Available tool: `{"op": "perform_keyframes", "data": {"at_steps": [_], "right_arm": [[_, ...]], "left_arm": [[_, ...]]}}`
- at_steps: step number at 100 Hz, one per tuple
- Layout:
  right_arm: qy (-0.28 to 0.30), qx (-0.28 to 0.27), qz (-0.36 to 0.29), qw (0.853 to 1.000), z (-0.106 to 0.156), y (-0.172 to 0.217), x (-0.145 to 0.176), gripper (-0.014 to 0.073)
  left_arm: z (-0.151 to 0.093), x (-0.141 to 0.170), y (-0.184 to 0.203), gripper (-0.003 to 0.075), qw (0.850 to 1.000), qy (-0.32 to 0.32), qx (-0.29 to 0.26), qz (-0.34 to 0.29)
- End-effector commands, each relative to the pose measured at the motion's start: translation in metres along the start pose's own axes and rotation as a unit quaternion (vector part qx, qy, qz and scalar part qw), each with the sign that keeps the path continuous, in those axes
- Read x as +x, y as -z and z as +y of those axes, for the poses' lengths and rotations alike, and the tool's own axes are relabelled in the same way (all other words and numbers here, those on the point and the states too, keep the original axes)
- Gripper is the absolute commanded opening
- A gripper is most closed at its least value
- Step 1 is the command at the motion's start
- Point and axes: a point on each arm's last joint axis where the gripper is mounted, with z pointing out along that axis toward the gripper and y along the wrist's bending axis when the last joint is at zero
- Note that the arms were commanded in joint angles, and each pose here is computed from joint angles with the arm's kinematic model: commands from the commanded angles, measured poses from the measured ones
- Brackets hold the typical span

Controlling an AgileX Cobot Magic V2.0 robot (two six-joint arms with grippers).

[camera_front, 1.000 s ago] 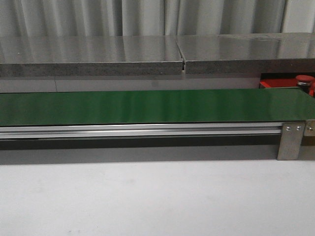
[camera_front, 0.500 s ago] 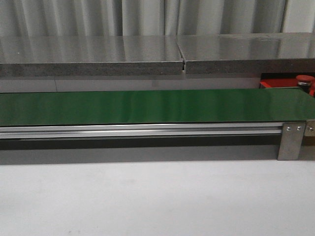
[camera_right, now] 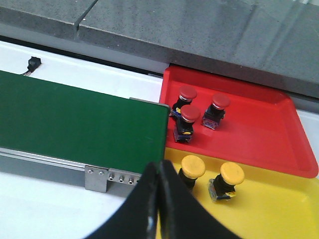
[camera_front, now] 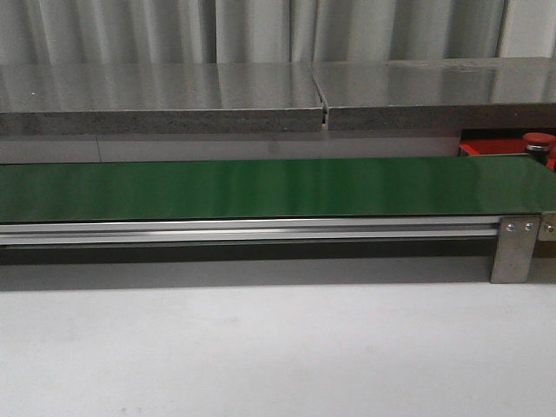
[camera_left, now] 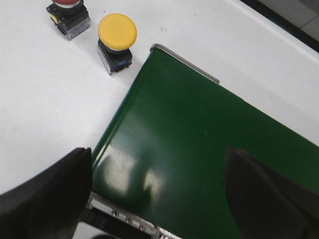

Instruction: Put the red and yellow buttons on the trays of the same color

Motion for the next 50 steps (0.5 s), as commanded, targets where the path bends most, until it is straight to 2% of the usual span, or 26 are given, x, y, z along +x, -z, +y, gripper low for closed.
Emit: {"op": "perform_keyframes", "data": {"at_steps": [1, 21, 32, 50], "right_arm": [[0.007, 0.013, -0.048, 0.999, -0.003, 0.004, -0.013, -0.0008], [0.007, 0.013, -0.048, 0.999, -0.003, 0.004, -0.013, -0.0008], [0.007, 0.013, -0.048, 0.999, -0.003, 0.004, -0.013, -0.0008], [0.007, 0.013, -0.048, 0.999, -0.003, 0.004, -0.013, -0.0008]], "left_arm": [[0.000, -0.026, 0.008, 0.0543, 0.998, 0.031, 0.008, -0.047], [0.011, -0.056, -0.027, 0.0543, 0.996, 0.090, 0.004, -0.017], [0.014, -0.065, -0.048, 0.0543, 0.995, 0.097, -0.002, 0.018], [0.018, -0.081, -0.070, 0.0543, 0.991, 0.129, -0.012, 0.027]]}}
